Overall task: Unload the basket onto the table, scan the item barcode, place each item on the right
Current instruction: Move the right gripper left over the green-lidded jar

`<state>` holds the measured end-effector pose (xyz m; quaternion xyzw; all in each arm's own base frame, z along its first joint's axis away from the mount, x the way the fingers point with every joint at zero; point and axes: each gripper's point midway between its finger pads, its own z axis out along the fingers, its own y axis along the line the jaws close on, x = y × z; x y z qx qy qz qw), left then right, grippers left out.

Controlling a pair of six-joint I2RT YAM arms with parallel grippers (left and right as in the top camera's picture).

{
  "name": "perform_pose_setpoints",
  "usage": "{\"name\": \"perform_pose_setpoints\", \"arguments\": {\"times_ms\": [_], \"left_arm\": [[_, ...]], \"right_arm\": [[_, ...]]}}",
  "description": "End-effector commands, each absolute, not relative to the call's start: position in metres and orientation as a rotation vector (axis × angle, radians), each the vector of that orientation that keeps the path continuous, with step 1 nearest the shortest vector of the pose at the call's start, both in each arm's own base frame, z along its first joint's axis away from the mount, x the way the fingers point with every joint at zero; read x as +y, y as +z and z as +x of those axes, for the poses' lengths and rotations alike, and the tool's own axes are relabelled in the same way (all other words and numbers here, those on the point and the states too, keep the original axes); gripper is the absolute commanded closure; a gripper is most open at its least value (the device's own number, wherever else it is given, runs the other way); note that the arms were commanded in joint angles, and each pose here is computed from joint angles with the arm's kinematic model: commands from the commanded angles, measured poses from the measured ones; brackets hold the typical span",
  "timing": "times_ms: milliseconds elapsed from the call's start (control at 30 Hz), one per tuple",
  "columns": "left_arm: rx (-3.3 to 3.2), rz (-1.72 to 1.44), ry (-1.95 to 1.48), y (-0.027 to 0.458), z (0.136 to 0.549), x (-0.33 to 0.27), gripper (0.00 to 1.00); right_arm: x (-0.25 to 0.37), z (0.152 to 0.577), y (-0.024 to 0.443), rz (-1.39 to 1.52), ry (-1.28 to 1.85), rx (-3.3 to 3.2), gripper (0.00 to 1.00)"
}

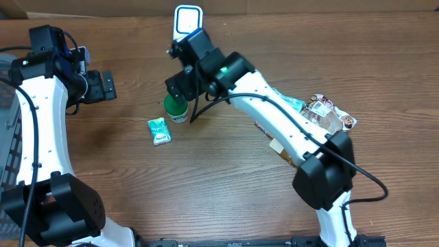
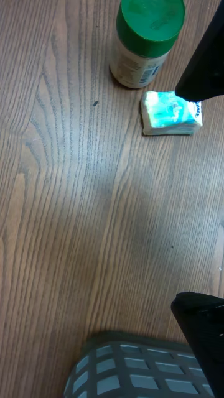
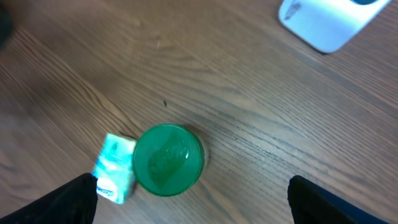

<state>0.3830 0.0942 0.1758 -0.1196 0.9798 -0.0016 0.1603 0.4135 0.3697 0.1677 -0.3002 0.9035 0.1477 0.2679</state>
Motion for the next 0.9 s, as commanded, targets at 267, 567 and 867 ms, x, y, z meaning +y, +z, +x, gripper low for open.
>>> {"name": "perform_pose_setpoints", "arguments": {"times_ms": [267, 567, 867], "left_arm": [[2.785, -0.307, 0.003, 0.181, 0.386, 0.095, 0.0], [2.785, -0.307, 0.003, 0.181, 0.386, 0.095, 0.0], [2.785, -0.307, 0.003, 0.181, 0.386, 0.095, 0.0]], "right_arm": [[0.391, 0.411, 0.115, -1.094, 0.314, 2.386, 0.06], [0.409, 0.402, 0.091, -1.161, 0.365, 2.386, 0.06], [0.423, 0.399, 0.09, -1.142, 0.455, 2.375, 0.08]]}}
